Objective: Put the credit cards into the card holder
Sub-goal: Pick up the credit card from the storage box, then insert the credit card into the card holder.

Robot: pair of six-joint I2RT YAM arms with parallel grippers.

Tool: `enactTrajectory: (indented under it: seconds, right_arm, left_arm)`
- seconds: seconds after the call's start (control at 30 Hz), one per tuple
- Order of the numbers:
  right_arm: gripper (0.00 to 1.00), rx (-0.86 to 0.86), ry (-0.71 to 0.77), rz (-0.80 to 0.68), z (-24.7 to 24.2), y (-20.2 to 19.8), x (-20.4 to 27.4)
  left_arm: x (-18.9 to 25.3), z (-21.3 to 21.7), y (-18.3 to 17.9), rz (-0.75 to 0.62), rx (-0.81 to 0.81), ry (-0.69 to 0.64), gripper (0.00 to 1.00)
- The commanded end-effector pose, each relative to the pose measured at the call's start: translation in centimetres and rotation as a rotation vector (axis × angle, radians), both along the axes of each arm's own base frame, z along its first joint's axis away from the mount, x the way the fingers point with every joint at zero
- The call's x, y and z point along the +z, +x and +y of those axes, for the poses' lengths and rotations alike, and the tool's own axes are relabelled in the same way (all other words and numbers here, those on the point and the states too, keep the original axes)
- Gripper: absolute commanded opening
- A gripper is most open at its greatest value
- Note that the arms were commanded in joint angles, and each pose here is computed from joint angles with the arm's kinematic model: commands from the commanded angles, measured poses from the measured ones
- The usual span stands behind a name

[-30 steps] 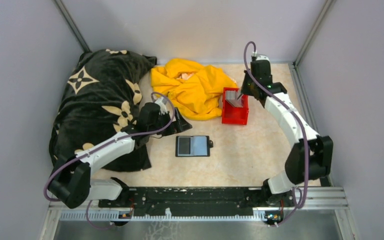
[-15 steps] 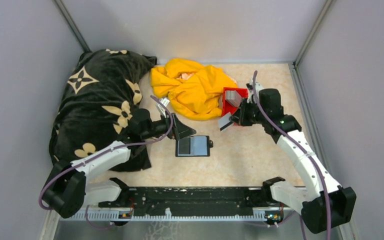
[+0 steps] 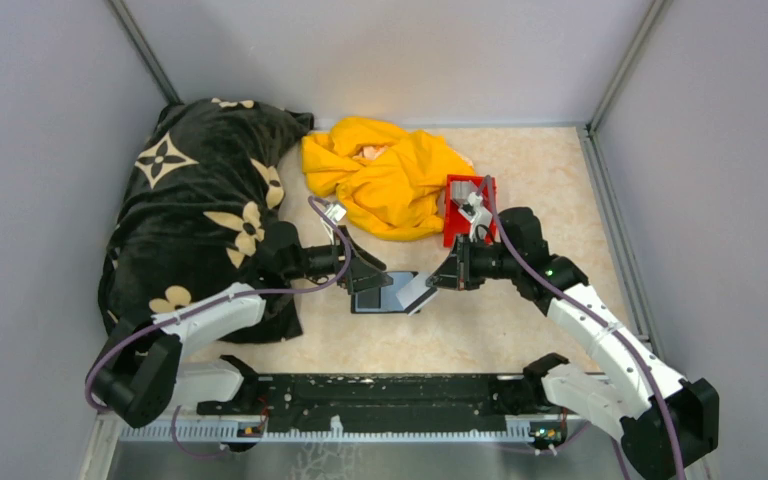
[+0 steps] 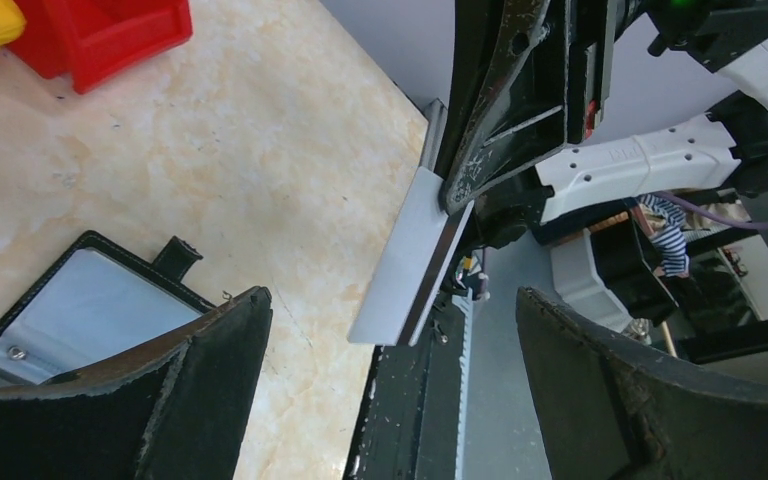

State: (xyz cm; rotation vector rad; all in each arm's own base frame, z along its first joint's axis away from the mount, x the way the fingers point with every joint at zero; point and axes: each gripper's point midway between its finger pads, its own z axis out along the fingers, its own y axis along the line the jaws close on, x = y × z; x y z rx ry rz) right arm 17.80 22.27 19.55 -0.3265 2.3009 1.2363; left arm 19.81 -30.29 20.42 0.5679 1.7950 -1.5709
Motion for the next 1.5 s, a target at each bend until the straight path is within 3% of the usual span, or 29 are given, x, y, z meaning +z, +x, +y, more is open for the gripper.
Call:
enactTrajectory:
  seconds: [0.0,0.47,0.97,1.07,1.17,1.3,1.47]
  right_arm:
    - [0.0,0.076,0.127,-0.055,1.9,-0.4,2.9]
    - [0.0,0.157,0.17,0.004,4.3,-0.4,1.6]
    - [0.0,0.187,0.161,0.038,5.1,0.3,0.4]
    - [0.0,0.191,0.151,0.045,5.1,0.4,-0.1]
    - [0.0,0.192,0.147,0.048,5.2,0.4,-0.3]
    - [0.0,0.174,0.138,0.036,5.2,0.9,-0.3]
    - [0.18,0.093,0.076,-0.022,4.5,2.4,-0.5]
  left_arm:
    - [0.4,-0.4,-1.3,-0.029,-0.112,-0.037,0.97]
    - [-0.3,-1.4,-2.6,0.02,-0.249,-0.043,0.88]
    - [-2.6,-2.5,-4.1,0.09,-0.359,0.006,0.35]
    - [-2.8,-2.5,-4.1,0.098,-0.362,0.01,0.22]
    - [-3.0,-2.6,-4.1,0.105,-0.362,0.013,0.01]
    - [-3.6,-2.6,-3.8,0.119,-0.34,0.027,0.0]
    - [-6.8,-2.4,-0.7,0.184,-0.129,0.167,0.0]
